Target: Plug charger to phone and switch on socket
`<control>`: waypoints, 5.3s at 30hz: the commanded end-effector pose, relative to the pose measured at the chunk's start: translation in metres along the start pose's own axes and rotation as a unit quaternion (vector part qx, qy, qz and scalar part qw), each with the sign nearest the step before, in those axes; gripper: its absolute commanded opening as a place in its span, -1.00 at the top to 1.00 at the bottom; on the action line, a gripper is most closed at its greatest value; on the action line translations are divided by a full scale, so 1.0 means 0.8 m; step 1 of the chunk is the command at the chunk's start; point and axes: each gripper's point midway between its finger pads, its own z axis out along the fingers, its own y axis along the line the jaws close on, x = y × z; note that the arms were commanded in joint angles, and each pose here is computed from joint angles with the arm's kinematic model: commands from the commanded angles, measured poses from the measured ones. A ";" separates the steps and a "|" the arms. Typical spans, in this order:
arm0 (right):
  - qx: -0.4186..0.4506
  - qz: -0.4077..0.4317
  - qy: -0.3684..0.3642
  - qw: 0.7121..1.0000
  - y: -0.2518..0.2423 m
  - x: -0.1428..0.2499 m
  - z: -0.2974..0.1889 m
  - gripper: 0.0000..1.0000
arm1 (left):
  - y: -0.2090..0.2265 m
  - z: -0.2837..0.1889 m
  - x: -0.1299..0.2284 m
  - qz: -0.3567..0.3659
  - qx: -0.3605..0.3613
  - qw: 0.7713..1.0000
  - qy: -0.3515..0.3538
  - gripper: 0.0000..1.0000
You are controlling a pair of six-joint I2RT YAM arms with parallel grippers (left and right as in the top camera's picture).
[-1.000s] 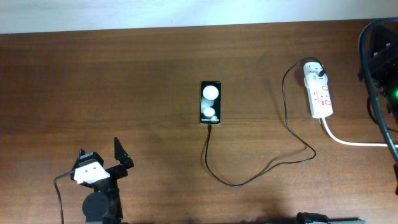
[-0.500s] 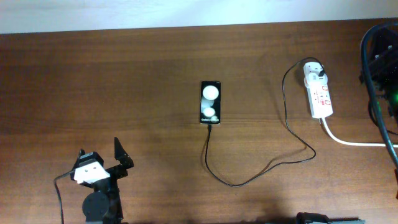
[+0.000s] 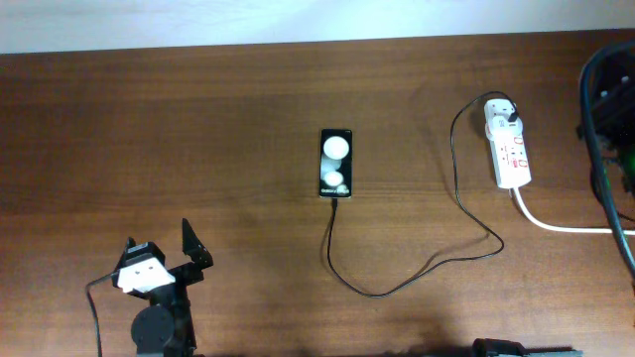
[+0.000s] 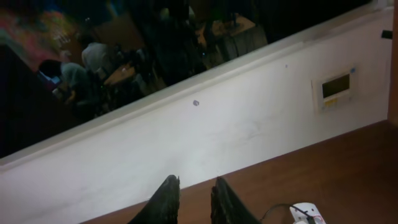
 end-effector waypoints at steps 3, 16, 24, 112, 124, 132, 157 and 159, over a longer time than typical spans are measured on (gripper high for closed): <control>-0.012 -0.006 -0.022 1.000 0.010 -0.011 -0.025 0.59 | -0.032 -0.001 0.008 0.045 0.076 0.996 0.010 -0.98; -0.012 -0.006 -0.020 1.000 0.009 -0.009 -0.026 0.59 | -0.045 -0.004 0.025 0.110 0.111 0.987 0.031 -0.98; -0.012 -0.006 -0.019 1.000 0.009 -0.007 -0.028 0.59 | -0.044 -0.005 0.023 0.109 0.111 0.988 0.027 -0.98; -0.053 -0.077 -0.045 0.995 -0.110 0.352 -0.041 -0.97 | -0.044 -0.004 0.020 0.107 0.111 0.988 0.016 -0.98; -0.051 -0.077 -0.038 0.995 -0.124 0.387 -0.022 -0.97 | -0.045 -0.004 0.020 0.107 0.111 0.988 0.016 -0.98; -0.045 -0.077 -0.020 0.996 -0.134 0.412 -0.015 -0.97 | -0.044 -0.004 0.020 0.107 0.111 0.988 0.016 -0.98; -0.037 -0.116 -0.002 0.993 -0.144 0.437 -0.009 -0.97 | -0.044 -0.004 0.020 0.107 0.111 0.988 0.016 -0.98; -0.037 -0.116 -0.002 0.993 -0.145 0.437 -0.009 -0.97 | -0.044 -0.004 0.020 0.107 0.111 0.988 0.016 -0.98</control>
